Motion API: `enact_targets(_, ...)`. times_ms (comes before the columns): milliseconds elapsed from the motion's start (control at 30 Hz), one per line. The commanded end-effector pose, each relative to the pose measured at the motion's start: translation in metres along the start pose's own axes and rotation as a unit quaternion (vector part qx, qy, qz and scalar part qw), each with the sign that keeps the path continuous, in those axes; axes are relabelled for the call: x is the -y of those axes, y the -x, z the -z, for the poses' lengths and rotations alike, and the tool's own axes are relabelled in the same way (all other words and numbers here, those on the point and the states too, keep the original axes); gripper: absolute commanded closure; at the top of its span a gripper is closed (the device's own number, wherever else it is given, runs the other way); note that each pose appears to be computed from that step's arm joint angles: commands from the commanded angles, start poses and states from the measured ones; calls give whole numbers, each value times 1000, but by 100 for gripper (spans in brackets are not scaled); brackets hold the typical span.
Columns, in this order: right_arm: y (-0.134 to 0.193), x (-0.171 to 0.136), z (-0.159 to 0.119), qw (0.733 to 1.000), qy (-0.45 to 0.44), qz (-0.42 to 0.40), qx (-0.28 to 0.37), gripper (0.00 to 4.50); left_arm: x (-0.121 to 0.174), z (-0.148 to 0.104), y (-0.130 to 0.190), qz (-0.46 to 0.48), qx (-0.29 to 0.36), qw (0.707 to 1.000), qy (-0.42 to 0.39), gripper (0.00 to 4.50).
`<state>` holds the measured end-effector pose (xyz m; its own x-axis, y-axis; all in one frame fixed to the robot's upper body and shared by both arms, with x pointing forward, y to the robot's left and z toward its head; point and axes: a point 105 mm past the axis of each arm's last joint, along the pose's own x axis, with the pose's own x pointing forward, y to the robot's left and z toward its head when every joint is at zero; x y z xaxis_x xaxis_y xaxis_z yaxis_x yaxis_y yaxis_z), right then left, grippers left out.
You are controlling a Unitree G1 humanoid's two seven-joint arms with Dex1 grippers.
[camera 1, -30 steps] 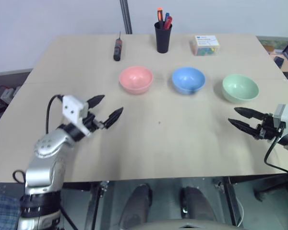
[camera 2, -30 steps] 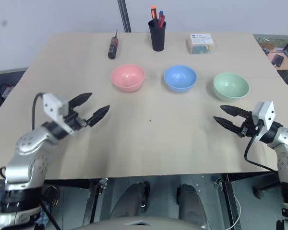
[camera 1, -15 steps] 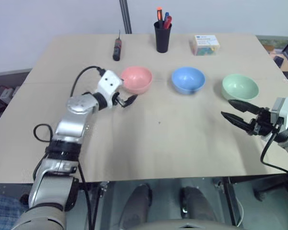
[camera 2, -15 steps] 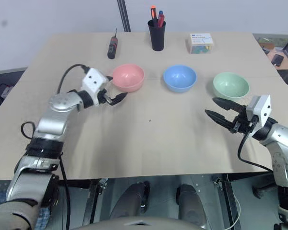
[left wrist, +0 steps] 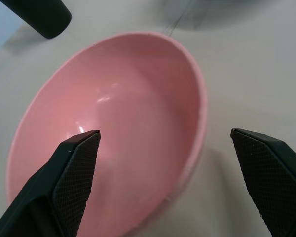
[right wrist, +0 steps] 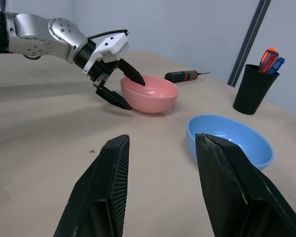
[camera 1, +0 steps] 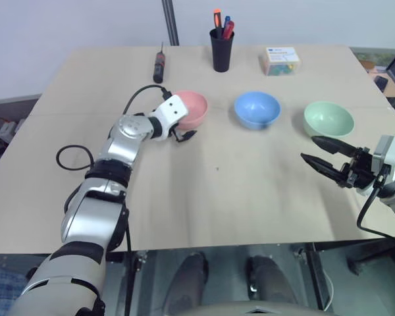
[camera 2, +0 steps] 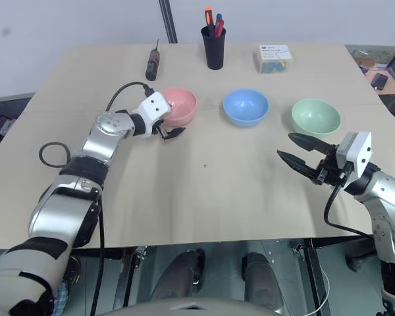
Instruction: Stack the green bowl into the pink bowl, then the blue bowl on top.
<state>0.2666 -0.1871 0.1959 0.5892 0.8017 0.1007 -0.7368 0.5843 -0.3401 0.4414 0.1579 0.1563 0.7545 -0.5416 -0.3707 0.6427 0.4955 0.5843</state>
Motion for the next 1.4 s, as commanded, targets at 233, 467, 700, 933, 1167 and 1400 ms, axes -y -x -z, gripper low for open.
enact_targets(233, 3, 0, -16, 999, 28, 4, 17, 220, 2, -14, -10, 30, 3, 999, -31, 167)
enact_targets(467, 6, 2, -16, 999, 30, 5, 12, 220, 3, -25, -4, 66, 26, 997, -17, 444)
enact_targets(700, 6, 3, -14, 1000, 28, 1, 9, 220, 42, -77, 1, 183, 121, 975, -31, 444)
enact_targets(933, 5, 3, -14, 1000, 29, -4, 8, 220, 113, -109, 29, 330, 166, 924, -101, 444)
enact_targets(1167, 10, 9, -18, 999, 42, 4, 1, 220, 144, -100, 40, 391, 149, 900, -124, 444)
enact_targets(1400, 10, 5, -16, 999, 39, 2, -1, 220, 140, -105, 32, 370, 160, 906, -127, 322)
